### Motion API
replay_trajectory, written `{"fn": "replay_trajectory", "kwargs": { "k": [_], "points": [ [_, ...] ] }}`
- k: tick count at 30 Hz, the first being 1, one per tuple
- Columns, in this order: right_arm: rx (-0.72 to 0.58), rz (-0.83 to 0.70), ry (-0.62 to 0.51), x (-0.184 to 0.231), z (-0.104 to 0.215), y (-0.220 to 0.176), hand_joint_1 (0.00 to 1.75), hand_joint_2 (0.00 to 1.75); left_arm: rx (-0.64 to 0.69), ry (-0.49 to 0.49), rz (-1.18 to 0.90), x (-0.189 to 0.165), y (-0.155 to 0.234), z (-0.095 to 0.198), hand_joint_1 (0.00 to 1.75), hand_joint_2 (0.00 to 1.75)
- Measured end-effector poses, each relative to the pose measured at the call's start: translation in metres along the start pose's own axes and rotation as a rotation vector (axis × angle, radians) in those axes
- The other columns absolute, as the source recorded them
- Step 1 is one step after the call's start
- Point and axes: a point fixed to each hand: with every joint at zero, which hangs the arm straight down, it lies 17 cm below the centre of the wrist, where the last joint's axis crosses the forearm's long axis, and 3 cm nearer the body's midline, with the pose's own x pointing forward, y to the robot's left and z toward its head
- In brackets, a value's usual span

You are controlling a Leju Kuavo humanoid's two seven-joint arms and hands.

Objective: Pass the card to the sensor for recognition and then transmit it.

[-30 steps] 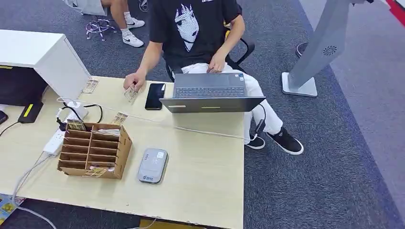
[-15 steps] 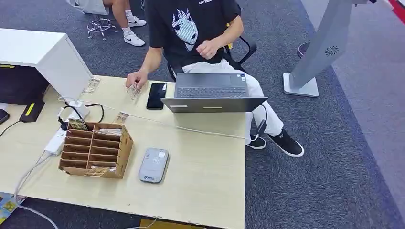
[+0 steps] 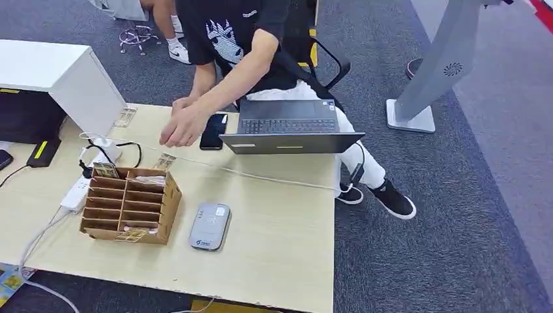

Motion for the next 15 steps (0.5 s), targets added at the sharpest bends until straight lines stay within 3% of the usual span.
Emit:
{"fn": "replay_trajectory", "kwargs": {
  "k": [15],
  "points": [
    [0.001, -0.002, 0.006, -0.001, 0.0, 0.0, 0.0, 1.75, 0.241, -0.155, 0.147, 0.057, 0.068, -0.01, 0.0, 1.75]
  ]
}}
